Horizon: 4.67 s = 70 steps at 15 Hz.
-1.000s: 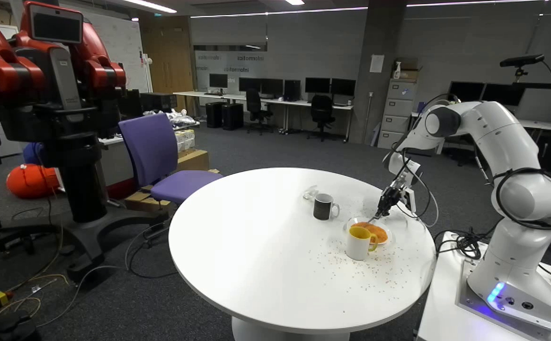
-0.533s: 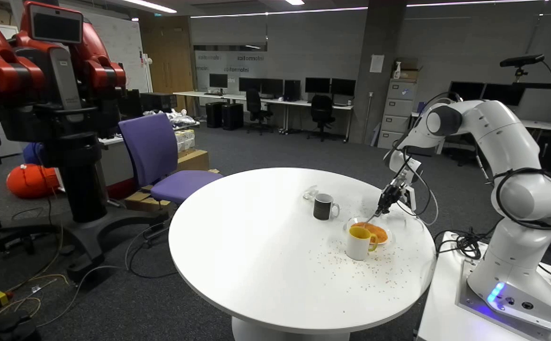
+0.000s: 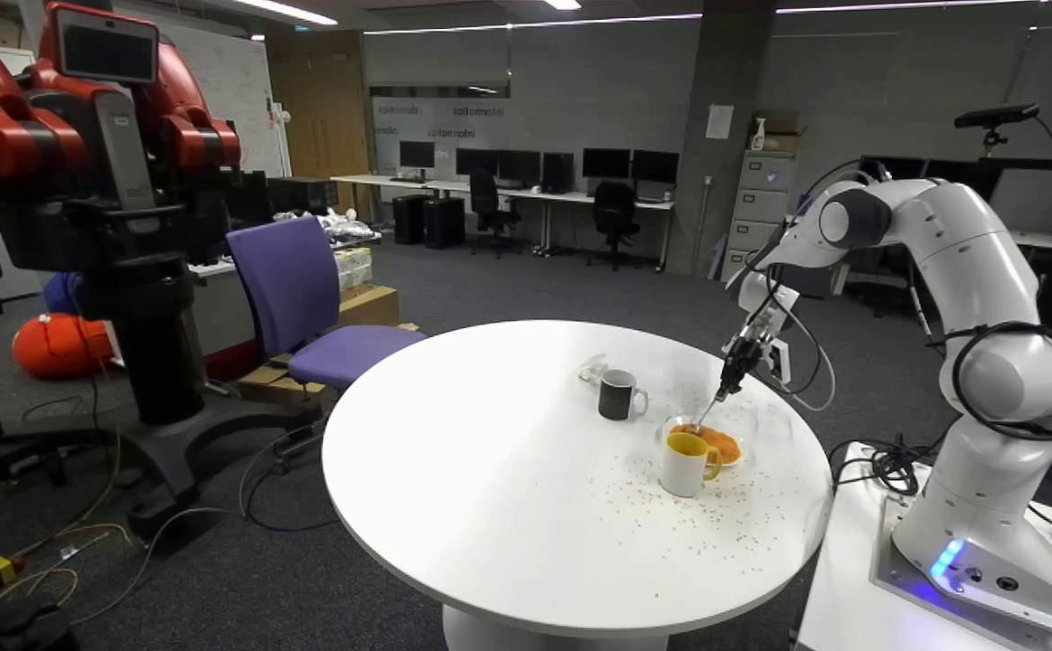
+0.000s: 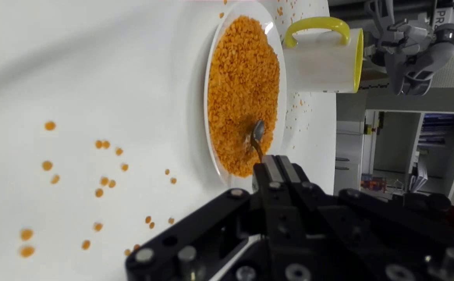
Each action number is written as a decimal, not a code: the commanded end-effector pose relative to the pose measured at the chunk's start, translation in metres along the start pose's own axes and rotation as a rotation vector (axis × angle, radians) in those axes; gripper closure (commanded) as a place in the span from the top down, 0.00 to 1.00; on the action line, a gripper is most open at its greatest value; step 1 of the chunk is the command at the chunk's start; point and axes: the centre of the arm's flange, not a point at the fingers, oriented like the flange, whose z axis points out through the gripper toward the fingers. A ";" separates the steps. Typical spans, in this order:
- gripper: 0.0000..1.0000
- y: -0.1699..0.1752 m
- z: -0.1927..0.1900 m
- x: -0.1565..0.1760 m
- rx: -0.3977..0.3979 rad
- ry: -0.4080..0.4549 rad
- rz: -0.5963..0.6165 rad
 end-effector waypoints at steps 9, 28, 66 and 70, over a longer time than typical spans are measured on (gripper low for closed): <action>0.01 -0.101 -0.006 0.009 -0.337 -0.231 -0.082; 0.01 -0.188 -0.001 -0.024 -0.711 -0.092 -0.359; 0.01 -0.130 -0.017 -0.060 -0.597 0.011 -0.245; 0.01 -0.122 -0.012 -0.062 -0.578 -0.013 -0.232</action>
